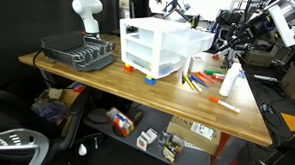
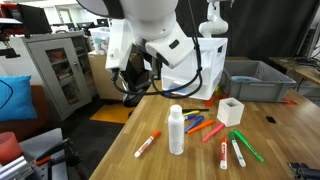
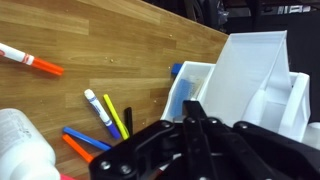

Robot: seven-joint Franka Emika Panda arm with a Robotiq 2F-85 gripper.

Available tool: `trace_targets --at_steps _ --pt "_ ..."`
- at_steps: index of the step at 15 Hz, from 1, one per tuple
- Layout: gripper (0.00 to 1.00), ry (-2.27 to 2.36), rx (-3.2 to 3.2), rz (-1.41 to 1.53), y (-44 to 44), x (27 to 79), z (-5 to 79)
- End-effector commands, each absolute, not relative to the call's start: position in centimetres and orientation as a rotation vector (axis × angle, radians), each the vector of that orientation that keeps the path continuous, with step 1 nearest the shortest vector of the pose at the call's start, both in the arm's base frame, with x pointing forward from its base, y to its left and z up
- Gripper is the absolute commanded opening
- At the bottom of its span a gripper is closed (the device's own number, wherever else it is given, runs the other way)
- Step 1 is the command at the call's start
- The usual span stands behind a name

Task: Close the top drawer

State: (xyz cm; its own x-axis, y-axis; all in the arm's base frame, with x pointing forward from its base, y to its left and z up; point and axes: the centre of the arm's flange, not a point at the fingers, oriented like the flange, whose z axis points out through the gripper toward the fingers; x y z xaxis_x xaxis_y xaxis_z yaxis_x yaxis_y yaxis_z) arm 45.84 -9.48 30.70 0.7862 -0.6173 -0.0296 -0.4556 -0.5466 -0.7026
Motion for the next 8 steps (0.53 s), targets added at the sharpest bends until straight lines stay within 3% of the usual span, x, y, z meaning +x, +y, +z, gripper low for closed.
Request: trace_targets --at_steps 1,8 --pt "0.0 0.734 -2.22 -0.318 -9.1 47.7 30.2" --pt "0.0 0.631 -2.245 -0.331 -7.7 50.4 30.1"
